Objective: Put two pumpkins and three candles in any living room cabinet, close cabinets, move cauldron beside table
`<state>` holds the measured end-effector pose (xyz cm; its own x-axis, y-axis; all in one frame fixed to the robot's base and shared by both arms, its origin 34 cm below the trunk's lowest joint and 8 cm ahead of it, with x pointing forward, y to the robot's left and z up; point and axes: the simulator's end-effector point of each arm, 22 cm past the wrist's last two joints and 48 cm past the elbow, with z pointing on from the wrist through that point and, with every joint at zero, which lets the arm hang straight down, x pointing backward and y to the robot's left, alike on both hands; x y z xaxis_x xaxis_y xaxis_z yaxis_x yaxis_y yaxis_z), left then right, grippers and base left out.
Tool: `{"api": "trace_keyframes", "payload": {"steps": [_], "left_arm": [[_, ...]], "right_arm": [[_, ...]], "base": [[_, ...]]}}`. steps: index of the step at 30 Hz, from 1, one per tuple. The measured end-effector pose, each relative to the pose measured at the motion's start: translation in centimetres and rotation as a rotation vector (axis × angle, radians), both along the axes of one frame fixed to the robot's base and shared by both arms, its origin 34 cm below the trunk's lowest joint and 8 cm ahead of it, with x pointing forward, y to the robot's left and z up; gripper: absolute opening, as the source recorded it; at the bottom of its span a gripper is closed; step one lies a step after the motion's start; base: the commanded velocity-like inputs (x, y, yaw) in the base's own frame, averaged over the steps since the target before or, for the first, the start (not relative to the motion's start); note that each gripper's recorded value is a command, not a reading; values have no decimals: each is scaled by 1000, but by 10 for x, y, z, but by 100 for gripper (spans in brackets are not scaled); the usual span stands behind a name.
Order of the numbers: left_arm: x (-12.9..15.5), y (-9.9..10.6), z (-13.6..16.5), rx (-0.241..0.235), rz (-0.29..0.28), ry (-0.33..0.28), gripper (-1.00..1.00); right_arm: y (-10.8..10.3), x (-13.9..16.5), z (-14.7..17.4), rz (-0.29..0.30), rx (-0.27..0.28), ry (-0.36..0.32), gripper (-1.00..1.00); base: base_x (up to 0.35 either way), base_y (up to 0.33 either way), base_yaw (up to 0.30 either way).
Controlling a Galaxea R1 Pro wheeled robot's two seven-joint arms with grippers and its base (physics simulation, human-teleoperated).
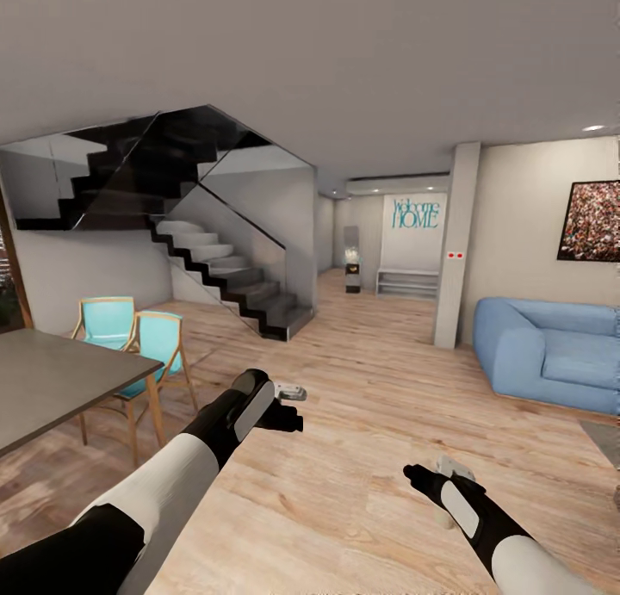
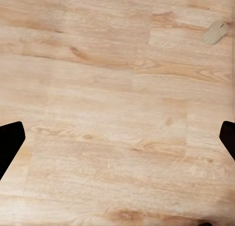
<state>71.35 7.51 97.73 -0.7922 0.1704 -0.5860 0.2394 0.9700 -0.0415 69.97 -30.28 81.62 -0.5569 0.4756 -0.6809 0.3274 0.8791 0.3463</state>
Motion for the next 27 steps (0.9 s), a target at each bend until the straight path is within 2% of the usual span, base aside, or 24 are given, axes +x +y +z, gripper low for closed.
{"api": "trace_keyframes", "payload": {"steps": [12, 27], "left_arm": [[1, 0, -10, 0, 0, 18, 100], [3, 1, -25, 2, 1, 43, 100]], "right_arm": [[2, -1, -9, 3, 0, 17, 100], [3, -1, -21, 3, 2, 37, 100]], "base": [[0, 0, -120], [0, 0, -10]]}}
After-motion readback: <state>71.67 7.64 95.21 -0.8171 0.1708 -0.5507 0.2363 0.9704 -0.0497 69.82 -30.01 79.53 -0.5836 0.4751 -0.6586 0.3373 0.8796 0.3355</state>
